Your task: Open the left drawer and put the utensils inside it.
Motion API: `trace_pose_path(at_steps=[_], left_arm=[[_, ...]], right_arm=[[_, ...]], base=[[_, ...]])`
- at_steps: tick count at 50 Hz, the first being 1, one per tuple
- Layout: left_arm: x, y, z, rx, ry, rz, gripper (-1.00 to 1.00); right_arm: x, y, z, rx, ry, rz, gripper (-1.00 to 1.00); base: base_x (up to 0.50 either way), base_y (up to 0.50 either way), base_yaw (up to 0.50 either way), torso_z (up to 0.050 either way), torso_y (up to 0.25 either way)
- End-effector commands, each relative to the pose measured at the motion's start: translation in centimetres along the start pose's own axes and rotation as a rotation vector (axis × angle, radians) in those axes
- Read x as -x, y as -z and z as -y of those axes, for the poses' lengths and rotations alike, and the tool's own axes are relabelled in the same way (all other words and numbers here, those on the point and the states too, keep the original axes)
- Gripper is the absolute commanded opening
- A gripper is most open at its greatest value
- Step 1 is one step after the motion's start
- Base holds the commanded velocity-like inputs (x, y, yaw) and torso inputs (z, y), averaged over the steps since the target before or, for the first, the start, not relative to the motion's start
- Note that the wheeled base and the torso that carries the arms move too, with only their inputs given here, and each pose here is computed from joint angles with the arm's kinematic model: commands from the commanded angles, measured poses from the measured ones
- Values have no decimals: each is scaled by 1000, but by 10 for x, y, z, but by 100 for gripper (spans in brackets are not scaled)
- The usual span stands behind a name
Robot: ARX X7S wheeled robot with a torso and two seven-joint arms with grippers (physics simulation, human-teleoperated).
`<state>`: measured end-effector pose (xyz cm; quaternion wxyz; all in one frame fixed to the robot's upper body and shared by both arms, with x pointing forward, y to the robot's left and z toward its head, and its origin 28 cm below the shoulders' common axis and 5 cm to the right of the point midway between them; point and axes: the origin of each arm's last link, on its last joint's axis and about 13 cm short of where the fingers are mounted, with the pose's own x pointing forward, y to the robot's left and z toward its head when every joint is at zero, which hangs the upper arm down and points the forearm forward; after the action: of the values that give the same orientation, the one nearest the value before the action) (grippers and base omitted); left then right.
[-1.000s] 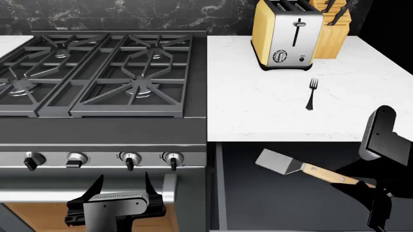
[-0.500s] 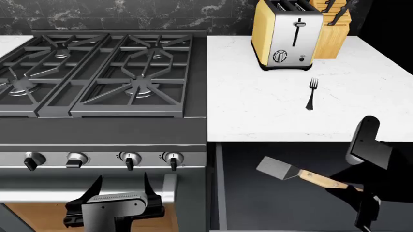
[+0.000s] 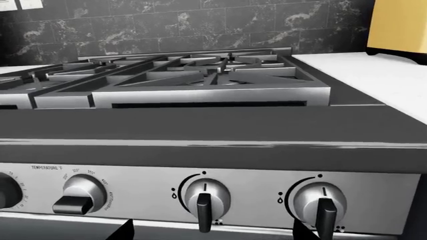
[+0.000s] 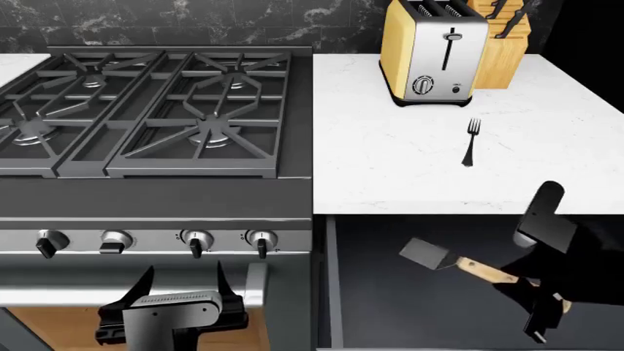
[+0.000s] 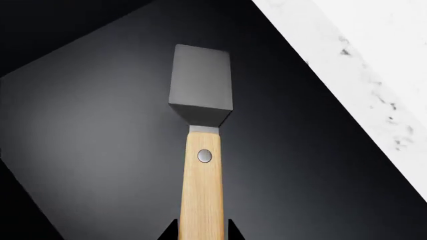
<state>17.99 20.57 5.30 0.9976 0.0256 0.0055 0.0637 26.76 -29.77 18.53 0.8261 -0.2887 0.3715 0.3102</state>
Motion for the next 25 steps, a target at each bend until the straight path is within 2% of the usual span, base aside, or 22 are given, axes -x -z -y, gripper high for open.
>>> trace_pose_path(at_steps=[1,25], left_arm=[[0,-1,0,1,5,7,100],[0,-1,0,-1,5,8,100]], right_arm=[[-13,1,4,-25,58,-34,-100],[-31,0,18,-133,159,-88,-100]], base=[[0,0,0,0,10],[0,0,0,0,0]])
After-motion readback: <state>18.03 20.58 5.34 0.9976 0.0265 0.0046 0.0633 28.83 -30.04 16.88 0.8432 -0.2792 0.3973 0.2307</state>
